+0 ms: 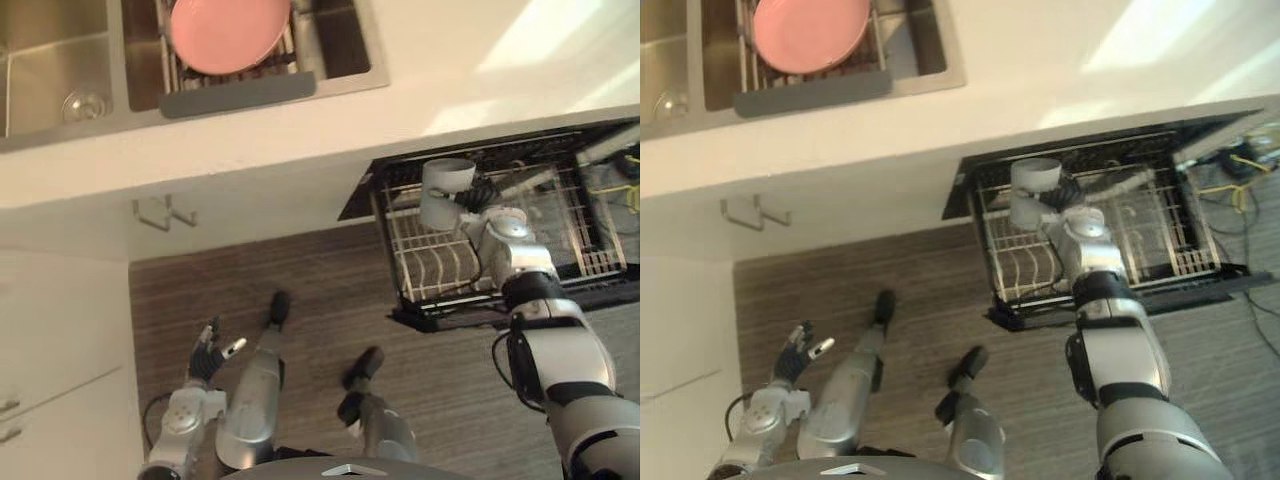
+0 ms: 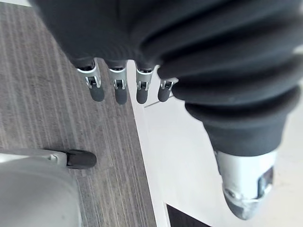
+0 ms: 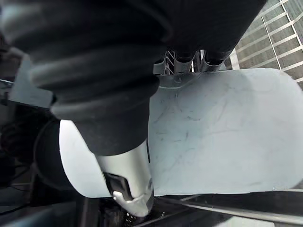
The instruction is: Walk over to the sink, pick up the cup, carry it to the dishwasher, place the cup inside the dishwasher, then close the dishwasher door
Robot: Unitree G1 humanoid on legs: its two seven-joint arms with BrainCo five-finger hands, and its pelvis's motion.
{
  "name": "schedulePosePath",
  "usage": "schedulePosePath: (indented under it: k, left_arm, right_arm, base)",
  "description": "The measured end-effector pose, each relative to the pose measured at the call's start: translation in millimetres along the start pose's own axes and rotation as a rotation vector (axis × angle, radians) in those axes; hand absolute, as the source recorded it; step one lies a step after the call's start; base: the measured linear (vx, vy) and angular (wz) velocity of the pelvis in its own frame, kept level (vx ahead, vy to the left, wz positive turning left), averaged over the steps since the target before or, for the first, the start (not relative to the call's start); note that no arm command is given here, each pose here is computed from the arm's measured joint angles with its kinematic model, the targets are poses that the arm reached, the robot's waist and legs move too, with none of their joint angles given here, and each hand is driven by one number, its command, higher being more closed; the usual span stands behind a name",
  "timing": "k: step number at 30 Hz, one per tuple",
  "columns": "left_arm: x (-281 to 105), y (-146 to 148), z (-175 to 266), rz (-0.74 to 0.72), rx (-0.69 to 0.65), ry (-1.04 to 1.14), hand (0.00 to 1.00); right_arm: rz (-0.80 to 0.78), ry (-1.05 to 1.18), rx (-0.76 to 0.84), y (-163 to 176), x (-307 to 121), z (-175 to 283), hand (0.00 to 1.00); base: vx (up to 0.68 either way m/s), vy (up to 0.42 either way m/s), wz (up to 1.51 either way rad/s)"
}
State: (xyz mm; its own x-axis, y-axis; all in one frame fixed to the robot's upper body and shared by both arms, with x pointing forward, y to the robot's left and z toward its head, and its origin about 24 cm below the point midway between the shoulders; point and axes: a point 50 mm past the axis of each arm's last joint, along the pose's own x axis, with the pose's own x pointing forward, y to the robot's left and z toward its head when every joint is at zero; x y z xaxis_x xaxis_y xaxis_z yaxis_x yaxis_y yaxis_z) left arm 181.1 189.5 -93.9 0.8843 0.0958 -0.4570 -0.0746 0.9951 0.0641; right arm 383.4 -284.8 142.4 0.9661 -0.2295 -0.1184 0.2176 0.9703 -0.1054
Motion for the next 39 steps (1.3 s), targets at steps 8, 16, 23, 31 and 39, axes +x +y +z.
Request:
schedulePosePath:
  k: [8,16,23,31,39]
  left_arm:
    - [-2.4,-5.3,-10.8,-0.012,-0.017,0.060,0.00]
    - [-2.6,-12.4,-11.3,-0.034,-0.048,0.068,0.00]
    - [-2.1,-18.0,-6.8,-0.058,-0.045,0.049,0.00]
    - [-2.4,-17.3,-3.2,-0.059,-0.048,0.033,0.00]
    - [-19.4,6.4,-20.2,0.049,-0.094,0.075,0.00]
  right_arm:
    - [-0.080,0.056,-0.061,-26.1,5.4,19.4,1.00]
    - [-0.120,0.112,-0.087,-32.7,5.4,21.0,0.00]
    - [-0.106,0.171,-0.080,-33.7,4.6,10.7,0.00]
    - [-0.031,0.044,-0.087,-23.3,6.3,33.0,0.00]
    - [0.110,-0.244,-0.059,11.1,-23.0,28.5,0.00]
  base:
    - [0.03,-0.033,0.21]
    - [0.01,-0.024,-0.01]
    - [0.02,-0.029,0.02]
    - [-0.04,-0.018,-0.12]
    - [-0.04,-0.044,-0.18]
